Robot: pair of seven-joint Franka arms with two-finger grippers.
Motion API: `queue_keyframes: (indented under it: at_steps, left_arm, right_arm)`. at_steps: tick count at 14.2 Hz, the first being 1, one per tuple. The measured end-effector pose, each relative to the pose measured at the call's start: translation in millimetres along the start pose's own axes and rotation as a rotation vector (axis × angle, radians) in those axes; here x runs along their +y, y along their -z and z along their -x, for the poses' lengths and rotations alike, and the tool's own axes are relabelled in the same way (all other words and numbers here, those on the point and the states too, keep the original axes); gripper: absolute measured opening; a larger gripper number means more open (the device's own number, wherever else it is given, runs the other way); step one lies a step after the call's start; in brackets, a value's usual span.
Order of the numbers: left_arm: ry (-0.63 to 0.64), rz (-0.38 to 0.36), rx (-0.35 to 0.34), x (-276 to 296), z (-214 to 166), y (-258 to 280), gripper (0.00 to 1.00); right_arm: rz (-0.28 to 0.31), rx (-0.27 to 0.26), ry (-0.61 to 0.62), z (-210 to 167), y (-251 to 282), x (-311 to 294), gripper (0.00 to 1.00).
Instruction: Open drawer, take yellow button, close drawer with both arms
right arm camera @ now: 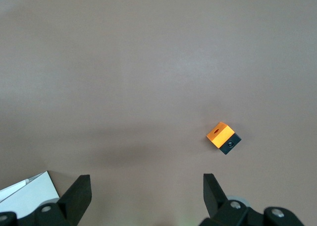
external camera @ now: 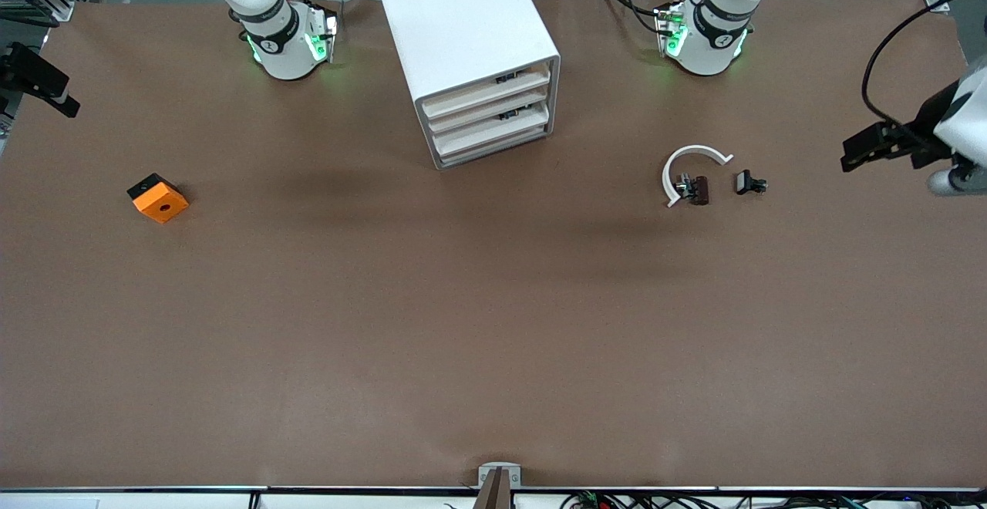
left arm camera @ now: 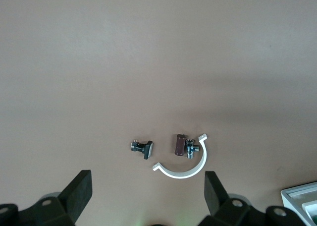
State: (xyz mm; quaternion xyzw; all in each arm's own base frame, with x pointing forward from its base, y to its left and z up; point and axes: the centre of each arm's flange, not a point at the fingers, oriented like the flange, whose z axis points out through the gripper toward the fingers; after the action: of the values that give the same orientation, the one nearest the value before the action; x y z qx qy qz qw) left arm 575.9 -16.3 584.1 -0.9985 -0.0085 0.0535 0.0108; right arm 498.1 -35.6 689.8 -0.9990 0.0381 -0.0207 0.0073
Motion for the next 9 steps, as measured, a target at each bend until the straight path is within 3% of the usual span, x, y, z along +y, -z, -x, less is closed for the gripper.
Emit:
queue_keyframes:
  at_steps: [4,9]
  left_arm:
    - [0.031,0.009,-0.039,46.6,-30.8,-46.5,1.0]
    - [0.23,-0.017,-0.085,119.3,-31.1,-74.9,1.0]
  right_arm:
    - [0.0,0.005,-0.001,-0.3,0.8,0.6,1.0]
    - [0.0,0.007,-0.003,-0.3,1.9,1.6,1.0]
